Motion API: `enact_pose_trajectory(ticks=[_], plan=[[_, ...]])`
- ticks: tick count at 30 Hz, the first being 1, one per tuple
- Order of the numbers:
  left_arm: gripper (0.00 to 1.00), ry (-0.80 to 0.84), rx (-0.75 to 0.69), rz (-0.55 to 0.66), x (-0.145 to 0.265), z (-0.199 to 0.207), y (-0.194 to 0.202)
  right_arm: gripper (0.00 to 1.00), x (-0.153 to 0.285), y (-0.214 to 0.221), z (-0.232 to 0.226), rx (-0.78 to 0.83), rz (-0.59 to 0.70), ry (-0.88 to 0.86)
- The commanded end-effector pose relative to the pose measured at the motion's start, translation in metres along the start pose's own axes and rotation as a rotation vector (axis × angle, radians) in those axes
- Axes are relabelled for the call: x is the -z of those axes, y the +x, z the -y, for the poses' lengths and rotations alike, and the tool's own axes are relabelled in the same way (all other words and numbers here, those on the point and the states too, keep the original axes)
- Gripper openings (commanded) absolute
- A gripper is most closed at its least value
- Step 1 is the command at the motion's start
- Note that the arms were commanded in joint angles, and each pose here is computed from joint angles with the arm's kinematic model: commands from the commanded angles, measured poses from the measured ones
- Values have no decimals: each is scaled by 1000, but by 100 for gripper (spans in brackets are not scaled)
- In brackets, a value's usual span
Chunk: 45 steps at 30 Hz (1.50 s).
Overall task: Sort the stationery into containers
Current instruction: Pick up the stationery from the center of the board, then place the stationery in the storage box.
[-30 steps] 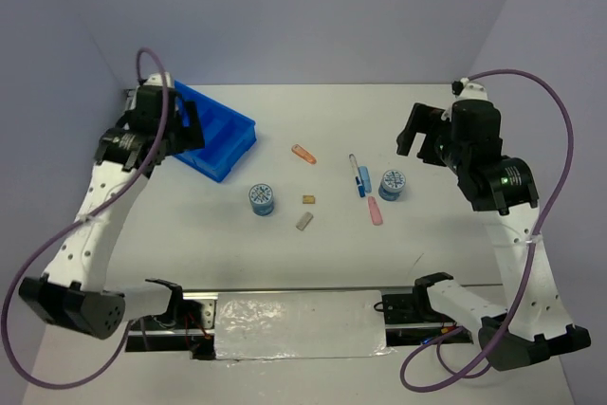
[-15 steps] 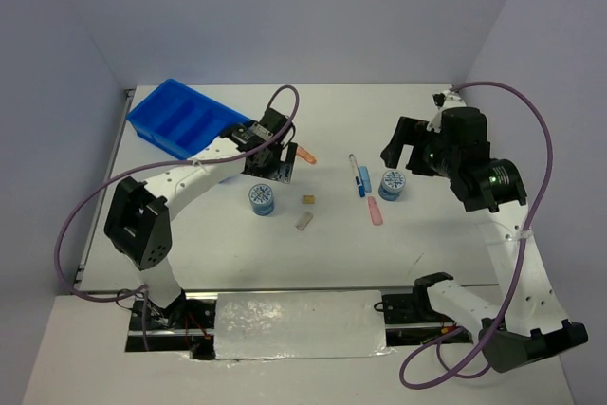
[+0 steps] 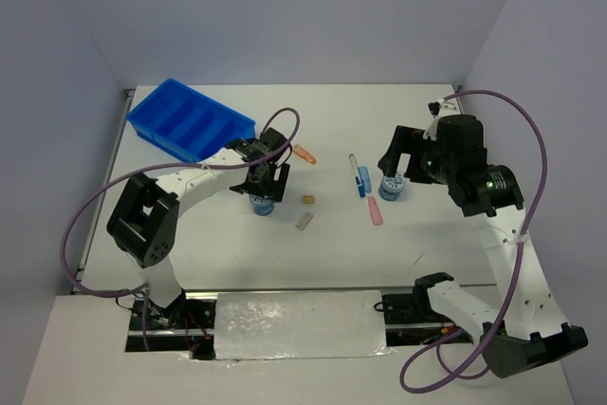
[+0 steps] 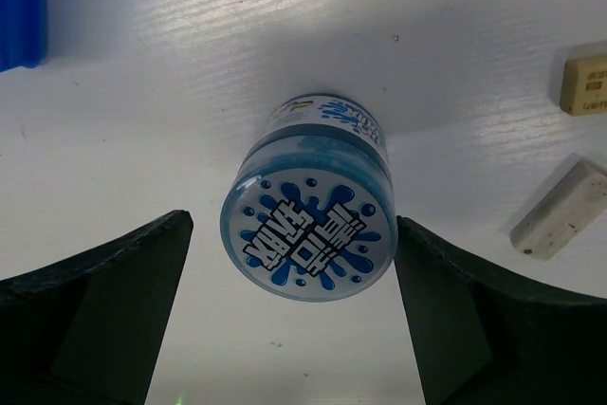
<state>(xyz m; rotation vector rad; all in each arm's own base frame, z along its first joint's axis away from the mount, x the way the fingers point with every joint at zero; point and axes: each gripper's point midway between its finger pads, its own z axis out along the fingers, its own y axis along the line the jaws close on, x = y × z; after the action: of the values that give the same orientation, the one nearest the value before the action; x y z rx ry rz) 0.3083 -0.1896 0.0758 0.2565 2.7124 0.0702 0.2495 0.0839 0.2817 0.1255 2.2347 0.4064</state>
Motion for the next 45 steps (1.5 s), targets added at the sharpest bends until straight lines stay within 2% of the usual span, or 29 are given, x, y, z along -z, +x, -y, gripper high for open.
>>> enact_pose_trajectory(ticks=[1, 6, 9, 12, 13, 14, 16, 19, 22, 26, 29, 34, 38, 42, 45], plan=[[99, 32, 14, 16, -4, 5, -2, 100, 0, -8, -6, 20, 29, -34], [94, 42, 18, 40, -9, 6, -4, 100, 0, -11, -7, 22, 36, -38], [84, 53, 12, 54, -12, 7, -10, 100, 1, -13, -9, 22, 37, -44], [59, 60, 6, 56, -10, 6, -15, 100, 3, -14, -8, 29, 43, -37], [38, 56, 3, 56, -6, 5, -16, 100, 4, -14, -7, 29, 42, -31], [31, 61, 8, 79, 3, 5, -25, 100, 6, -15, -5, 34, 46, -19], [18, 71, 16, 118, 28, 2, -40, 100, 8, -15, -2, 36, 52, -5], [11, 65, 53, 197, 70, -14, -68, 100, 10, -15, 1, 43, 56, 9], [8, 34, 146, 278, 106, -49, -104, 100, 9, -15, 1, 46, 52, 9], [7, 43, 263, 327, 120, -97, -142, 100, 9, -19, -4, 51, 52, -7], [2, 6, 290, 316, 108, -123, -165, 100, 8, -24, -6, 61, 53, -14], [6, 30, 325, 299, 68, -137, -201, 100, 5, -23, -8, 65, 43, -25], [11, 41, 353, 277, 46, -142, -208, 100, 6, -21, -6, 68, 44, -17], [22, 41, 345, 270, 20, -140, -207, 100, 4, -15, 0, 75, 29, 6], [22, 22, 341, 253, 6, -141, -204, 100, 3, -10, 1, 72, 19, 4]])
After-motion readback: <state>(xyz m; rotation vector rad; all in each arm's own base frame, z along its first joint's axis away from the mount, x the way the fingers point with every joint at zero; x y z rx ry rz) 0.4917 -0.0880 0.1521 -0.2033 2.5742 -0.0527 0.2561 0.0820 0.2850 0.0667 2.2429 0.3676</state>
